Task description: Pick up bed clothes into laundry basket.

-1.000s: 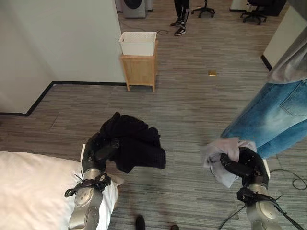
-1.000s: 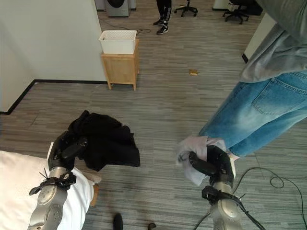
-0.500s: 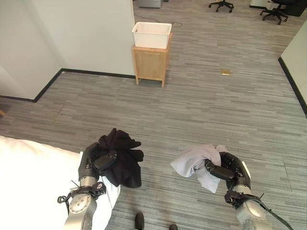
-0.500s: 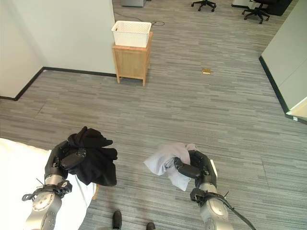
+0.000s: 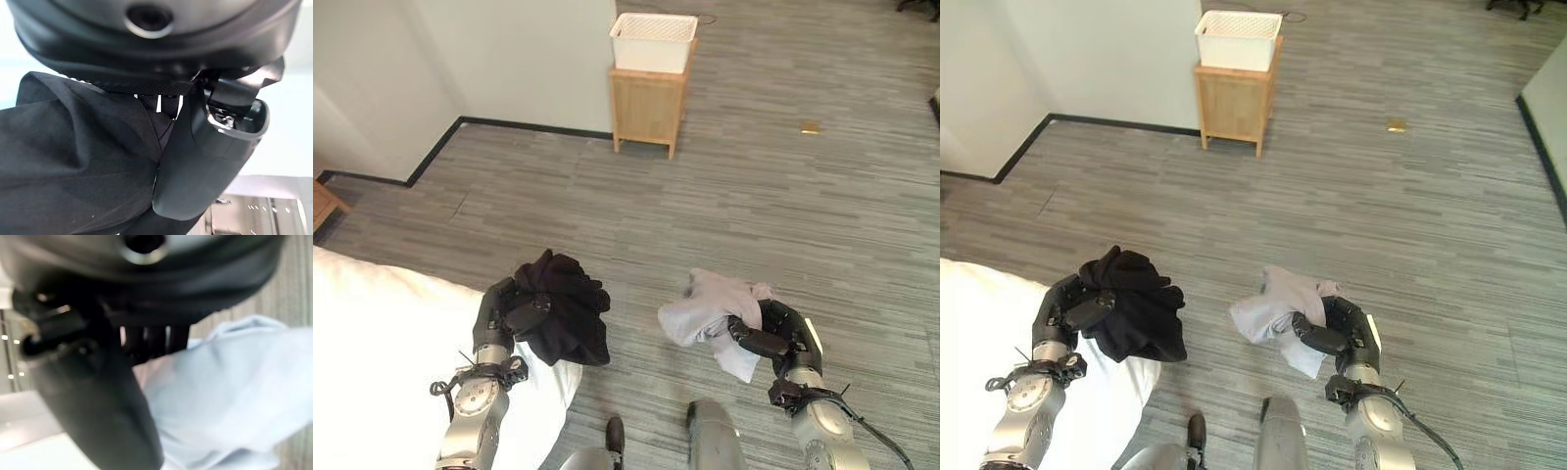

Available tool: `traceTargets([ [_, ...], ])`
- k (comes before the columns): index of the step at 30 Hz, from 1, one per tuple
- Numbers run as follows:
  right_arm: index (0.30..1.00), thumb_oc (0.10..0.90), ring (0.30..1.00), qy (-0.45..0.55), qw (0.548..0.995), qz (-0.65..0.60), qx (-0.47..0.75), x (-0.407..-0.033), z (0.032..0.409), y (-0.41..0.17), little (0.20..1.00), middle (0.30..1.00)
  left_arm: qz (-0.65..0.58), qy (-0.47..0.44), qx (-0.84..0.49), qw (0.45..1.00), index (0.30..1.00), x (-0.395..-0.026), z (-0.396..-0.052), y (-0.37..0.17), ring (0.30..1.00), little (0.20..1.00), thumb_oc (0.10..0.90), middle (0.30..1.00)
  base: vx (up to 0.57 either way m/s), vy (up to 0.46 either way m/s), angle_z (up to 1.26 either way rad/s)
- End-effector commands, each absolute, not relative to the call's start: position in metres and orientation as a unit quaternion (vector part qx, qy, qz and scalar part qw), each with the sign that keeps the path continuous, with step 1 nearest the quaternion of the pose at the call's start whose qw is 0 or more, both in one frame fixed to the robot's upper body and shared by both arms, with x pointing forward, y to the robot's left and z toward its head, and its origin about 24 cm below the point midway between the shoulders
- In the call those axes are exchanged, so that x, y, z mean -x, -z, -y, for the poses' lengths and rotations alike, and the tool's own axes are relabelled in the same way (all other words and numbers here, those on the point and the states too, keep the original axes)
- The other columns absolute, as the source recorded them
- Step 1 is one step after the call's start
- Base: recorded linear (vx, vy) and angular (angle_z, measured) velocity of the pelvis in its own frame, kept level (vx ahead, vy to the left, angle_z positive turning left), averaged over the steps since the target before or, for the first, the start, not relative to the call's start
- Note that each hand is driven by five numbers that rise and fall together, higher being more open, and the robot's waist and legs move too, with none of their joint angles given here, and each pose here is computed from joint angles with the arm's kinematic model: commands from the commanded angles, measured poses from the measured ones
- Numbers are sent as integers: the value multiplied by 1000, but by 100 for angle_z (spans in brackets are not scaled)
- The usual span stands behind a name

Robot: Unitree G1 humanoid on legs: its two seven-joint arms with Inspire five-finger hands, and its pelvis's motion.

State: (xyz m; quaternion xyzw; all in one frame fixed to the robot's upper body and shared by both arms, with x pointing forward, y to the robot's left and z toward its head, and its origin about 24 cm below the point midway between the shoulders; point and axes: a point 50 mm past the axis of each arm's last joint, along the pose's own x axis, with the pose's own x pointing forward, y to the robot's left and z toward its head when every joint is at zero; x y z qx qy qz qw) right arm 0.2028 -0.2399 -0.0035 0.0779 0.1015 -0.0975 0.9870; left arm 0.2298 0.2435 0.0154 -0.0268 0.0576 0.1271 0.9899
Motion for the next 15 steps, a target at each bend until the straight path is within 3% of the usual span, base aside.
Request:
traceTargets([
  [1, 300, 400, 300, 107, 990, 60, -72, -228, 252, -56, 300, 300, 120, -100, 2, 988, 300, -255, -251, -91, 300, 300, 400, 300, 523, -307, 10],
  [8, 300, 400, 300, 82, 992, 61, -72, -235, 250, -59, 300, 300, 122, -92, 4, 988, 300, -253, -248, -90, 300, 300, 400, 300, 489, -407, 25],
  [12, 300, 400, 300, 63, 992, 85, -71, -249, 249, -73, 300, 300, 127, -94, 44, 986, 300, -252, -247, -90, 300, 300, 400, 300, 414, -602, -7],
  [15, 300, 400, 300, 76, 992, 84, -62, -252, 255, -76, 300, 300, 123, -86, 33, 988, 300, -250, -244, -90, 300, 300, 400, 300, 314, -278, -48],
])
